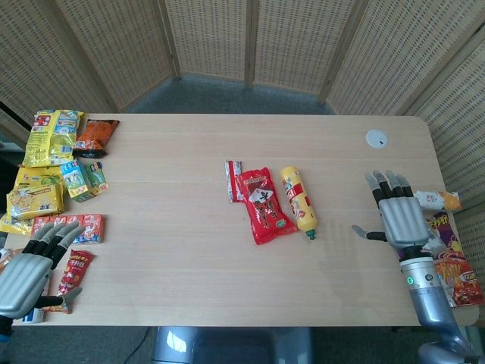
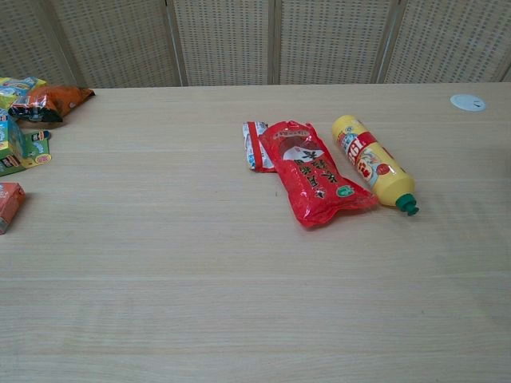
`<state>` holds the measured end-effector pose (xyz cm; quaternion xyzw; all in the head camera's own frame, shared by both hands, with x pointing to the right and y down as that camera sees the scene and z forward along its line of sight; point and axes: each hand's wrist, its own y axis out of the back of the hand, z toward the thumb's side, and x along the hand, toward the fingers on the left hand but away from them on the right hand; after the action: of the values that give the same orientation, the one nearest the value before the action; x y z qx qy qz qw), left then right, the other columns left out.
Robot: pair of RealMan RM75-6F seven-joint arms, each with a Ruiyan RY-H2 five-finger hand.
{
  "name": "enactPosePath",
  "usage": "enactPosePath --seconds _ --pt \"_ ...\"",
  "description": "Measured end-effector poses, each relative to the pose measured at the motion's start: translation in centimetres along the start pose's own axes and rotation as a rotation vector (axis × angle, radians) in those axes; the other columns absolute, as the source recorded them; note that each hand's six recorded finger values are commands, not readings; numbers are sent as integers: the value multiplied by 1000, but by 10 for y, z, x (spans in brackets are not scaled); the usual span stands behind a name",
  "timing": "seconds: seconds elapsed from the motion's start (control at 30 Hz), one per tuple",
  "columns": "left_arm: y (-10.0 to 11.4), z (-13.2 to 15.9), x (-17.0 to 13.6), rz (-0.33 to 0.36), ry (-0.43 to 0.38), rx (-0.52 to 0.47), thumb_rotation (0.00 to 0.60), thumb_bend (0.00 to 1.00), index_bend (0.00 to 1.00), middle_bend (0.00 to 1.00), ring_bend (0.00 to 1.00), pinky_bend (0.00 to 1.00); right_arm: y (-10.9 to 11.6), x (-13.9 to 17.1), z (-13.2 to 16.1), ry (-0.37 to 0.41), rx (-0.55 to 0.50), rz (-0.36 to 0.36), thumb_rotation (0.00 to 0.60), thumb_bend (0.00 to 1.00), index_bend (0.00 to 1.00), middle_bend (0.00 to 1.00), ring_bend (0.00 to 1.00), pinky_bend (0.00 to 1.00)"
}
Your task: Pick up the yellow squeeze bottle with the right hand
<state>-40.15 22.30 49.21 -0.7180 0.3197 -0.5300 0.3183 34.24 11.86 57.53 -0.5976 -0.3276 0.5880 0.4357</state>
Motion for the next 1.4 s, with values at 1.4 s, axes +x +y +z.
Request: enactPosePath --seconds 1.4 --pt "-1 1 8 -10 -63 -17 575 213 0 0 0 0 -115 -64 128 25 -48 207 380 52 0 0 0 0"
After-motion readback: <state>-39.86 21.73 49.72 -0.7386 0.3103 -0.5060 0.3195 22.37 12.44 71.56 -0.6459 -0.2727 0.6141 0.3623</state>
